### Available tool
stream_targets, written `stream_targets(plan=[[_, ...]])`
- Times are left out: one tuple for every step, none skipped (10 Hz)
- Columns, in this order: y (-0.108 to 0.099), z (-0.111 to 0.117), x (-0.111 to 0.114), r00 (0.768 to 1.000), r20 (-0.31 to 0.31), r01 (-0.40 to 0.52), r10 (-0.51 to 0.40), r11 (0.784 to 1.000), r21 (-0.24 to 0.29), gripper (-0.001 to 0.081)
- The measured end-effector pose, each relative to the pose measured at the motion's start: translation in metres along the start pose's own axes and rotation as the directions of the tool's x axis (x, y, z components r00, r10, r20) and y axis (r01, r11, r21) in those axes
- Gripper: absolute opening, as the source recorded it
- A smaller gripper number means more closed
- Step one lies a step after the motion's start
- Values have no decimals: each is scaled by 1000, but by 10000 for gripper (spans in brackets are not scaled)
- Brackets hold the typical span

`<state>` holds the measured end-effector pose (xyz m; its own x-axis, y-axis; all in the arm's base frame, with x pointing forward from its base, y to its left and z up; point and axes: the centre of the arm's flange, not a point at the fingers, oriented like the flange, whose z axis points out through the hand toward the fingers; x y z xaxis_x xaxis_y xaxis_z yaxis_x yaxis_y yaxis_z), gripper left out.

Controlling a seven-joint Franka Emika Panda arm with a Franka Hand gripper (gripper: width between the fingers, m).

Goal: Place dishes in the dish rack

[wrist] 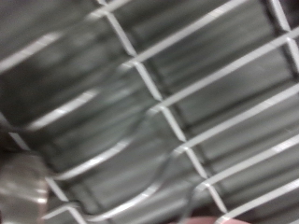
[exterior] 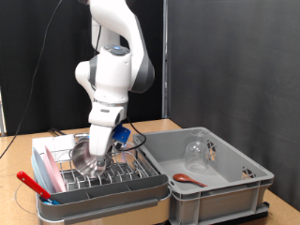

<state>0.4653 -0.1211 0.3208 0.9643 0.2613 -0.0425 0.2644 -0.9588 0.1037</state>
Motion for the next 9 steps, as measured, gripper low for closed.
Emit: stream_targets(plan=[[-4,-4,-4,999,28,15,-16,999,43,809],[-10,-10,-12,997,71,26,-32,996,82,809],[-15,-18,-22,990,130,40,-54,993,111,809],[-20,-27,-32,981,179,54,-76,990,128,809],[-23,-34,-44,972,217,67,-94,989,131,809],[-25,-39,-54,968,234,70,-94,991,111,809],[-25,-42,-64,967,239,69,-87,994,82,809],[-24,-44,-73,967,245,65,-77,996,57,809],[-23,-43,-80,966,249,62,-67,998,31,809]])
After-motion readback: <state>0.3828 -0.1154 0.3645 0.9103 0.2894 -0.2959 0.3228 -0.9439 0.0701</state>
